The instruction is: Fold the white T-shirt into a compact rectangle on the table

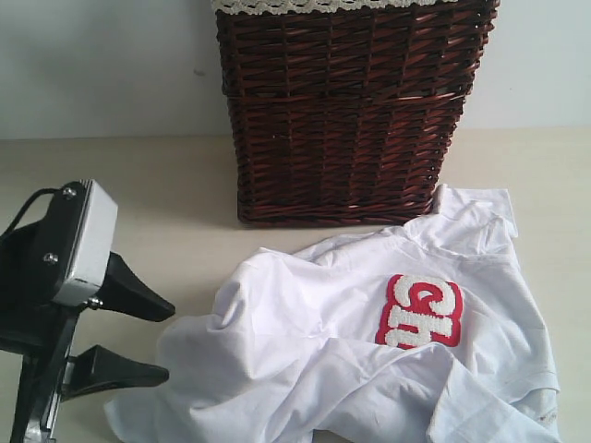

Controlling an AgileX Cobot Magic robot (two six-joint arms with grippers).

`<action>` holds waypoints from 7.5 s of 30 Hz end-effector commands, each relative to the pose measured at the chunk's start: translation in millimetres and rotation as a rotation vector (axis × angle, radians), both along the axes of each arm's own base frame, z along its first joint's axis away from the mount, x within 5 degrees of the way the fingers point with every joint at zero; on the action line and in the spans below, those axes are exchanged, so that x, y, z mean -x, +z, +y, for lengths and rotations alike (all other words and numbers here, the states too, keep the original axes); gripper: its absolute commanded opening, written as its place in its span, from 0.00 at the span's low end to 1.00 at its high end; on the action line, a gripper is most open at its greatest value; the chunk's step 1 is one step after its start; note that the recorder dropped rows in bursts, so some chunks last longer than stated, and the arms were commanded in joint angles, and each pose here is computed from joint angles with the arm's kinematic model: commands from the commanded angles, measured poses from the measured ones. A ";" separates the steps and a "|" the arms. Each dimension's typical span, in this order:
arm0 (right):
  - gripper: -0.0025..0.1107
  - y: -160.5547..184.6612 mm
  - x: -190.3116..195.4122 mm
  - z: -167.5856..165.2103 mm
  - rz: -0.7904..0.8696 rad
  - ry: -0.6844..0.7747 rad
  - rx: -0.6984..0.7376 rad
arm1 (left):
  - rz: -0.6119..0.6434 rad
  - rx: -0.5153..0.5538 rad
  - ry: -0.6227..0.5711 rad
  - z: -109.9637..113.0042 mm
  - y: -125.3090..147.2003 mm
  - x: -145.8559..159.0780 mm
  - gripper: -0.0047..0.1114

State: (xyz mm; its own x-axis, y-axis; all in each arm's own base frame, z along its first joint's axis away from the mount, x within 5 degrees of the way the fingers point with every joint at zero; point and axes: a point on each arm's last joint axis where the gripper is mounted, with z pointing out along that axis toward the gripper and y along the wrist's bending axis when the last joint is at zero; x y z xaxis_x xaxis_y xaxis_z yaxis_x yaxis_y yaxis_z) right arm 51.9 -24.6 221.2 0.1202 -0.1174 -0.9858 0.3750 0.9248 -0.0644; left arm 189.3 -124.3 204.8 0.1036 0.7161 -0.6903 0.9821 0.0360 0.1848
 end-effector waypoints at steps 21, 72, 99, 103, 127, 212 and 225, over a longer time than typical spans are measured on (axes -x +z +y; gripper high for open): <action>0.02 -1.4 -0.5 0.0 0.008 0.001 0.007 | 0.040 -0.045 0.054 -17.5 -27.5 -58.4 0.51; 0.02 -1.4 -0.5 0.0 0.008 0.001 0.007 | 0.333 -0.265 -0.404 -91.8 -43.4 46.3 0.27; 0.02 -1.4 -0.5 0.0 0.008 0.001 0.007 | 0.127 -0.141 -0.202 -3.2 -26.7 0.4 0.94; 0.02 -1.4 -0.5 0.0 0.008 0.001 0.007 | 0.202 -0.093 -0.195 -7.7 -43.2 2.4 0.94; 0.02 -1.4 -0.5 0.0 0.008 0.001 0.007 | 0.352 -0.128 -0.134 -24.5 -92.9 -23.4 0.93; 0.02 -1.4 -0.5 0.0 0.008 0.001 0.007 | -0.348 -0.091 0.659 -17.8 10.8 -59.5 0.04; 0.02 -1.4 -0.5 0.0 0.008 0.001 0.007 | -0.451 -0.158 0.890 4.0 -14.3 -205.5 0.04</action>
State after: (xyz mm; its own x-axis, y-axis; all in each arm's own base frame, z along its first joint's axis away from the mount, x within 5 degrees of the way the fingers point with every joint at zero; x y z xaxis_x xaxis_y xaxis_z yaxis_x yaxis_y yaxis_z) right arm 51.9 -24.6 221.2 0.1202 -0.1174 -0.9858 0.3750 0.9248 -0.0644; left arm 377.7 -131.2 198.2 -0.2195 0.7888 -0.5741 0.5042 0.5955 0.6255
